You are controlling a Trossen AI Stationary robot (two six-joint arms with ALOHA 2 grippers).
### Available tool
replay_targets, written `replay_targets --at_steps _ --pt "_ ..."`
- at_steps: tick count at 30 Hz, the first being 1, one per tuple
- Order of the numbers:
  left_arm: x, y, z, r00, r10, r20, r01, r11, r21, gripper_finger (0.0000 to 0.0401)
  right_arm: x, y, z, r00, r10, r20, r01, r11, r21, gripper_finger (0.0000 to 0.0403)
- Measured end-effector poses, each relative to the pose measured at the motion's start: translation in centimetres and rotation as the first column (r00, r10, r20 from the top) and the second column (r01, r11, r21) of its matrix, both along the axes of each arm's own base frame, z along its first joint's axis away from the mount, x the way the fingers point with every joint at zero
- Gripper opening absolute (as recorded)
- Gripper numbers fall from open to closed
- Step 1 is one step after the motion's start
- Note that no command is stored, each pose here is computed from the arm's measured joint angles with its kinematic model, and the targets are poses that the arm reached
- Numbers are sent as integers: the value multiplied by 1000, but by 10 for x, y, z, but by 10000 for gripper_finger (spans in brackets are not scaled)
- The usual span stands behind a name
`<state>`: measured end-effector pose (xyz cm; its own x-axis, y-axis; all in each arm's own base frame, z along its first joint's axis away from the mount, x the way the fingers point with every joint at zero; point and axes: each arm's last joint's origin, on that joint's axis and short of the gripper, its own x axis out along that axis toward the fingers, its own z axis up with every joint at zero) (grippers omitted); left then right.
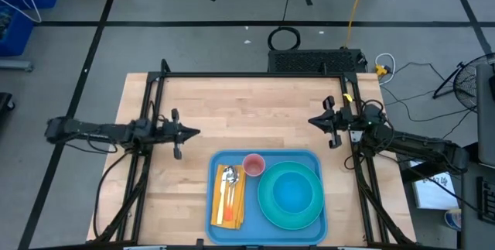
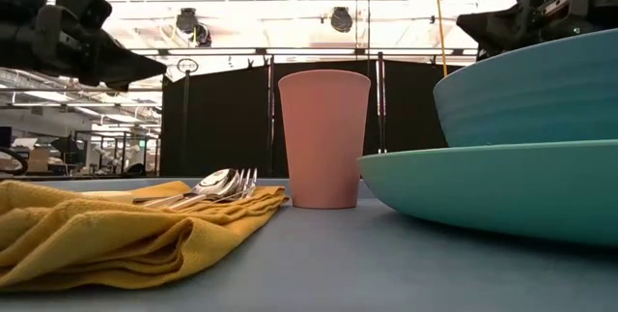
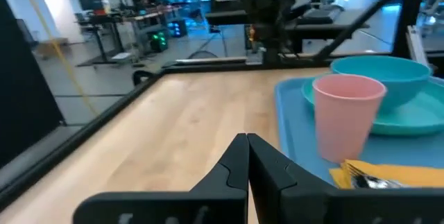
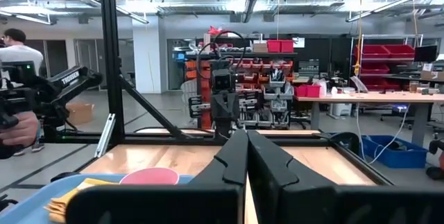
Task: Set up tray
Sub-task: Return to Home Position
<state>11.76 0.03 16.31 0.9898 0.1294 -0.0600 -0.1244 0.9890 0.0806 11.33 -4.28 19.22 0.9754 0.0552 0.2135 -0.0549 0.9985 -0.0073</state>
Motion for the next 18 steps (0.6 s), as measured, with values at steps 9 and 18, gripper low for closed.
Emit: replay_targets --at_steps 9,18 --pt "-5 -1 1 996 86 6 -86 996 39 0 -7 9 11 994 67 85 -71 997 44 0" --pt "-19 -15 4 995 92 44 -95 992 77 0 -15 23 -1 999 48 -16 -47 997 61 0"
